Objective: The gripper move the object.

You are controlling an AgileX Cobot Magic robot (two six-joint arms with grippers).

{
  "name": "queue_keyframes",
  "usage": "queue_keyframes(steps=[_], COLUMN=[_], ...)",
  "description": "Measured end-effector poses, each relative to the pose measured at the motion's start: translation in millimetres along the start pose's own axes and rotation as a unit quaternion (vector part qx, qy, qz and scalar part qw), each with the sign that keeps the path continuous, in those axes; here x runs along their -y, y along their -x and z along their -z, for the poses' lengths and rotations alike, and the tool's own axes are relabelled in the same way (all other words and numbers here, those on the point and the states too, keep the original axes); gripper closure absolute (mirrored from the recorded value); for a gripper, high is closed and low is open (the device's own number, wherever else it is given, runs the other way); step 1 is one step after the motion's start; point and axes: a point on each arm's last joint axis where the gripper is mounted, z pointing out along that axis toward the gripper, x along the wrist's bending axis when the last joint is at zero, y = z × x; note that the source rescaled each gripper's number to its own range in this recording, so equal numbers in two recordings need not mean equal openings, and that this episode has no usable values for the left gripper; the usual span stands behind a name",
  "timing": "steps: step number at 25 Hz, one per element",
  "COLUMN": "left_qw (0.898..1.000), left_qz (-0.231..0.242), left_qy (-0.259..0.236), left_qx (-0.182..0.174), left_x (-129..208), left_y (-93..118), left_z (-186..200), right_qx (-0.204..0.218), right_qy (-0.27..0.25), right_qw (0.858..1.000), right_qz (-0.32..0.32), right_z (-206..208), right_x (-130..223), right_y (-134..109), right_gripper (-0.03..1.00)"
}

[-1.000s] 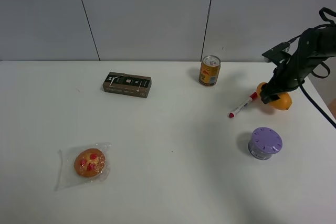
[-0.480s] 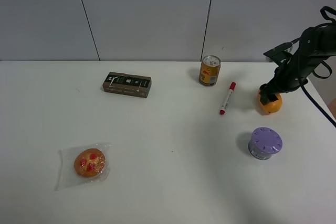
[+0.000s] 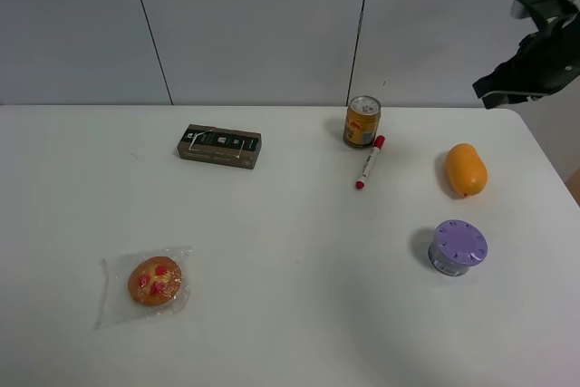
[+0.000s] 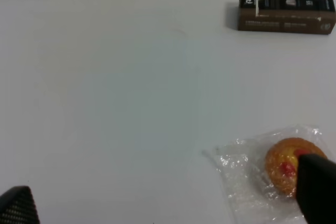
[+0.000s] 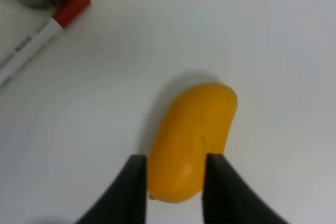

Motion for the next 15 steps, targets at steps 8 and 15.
queue_keyframes(steps=[8, 15], left_qw=[1.000, 1.000], left_qz=[0.000, 0.000], left_qy=[0.000, 0.000], left_qx=[0.000, 0.000], left_x=[0.0, 0.0], left_y=[0.0, 0.0], left_z=[0.0, 0.0], right_qx=[-0.019, -0.046], right_qy=[0.110, 0.191], right_qw=[0.994, 0.980], right_qz=[-0.015, -0.036], right_z=[129.2, 237.6], right_x=[9.1, 59.4], right_y=[-27.9, -70.3], right_gripper=[0.96, 0.97])
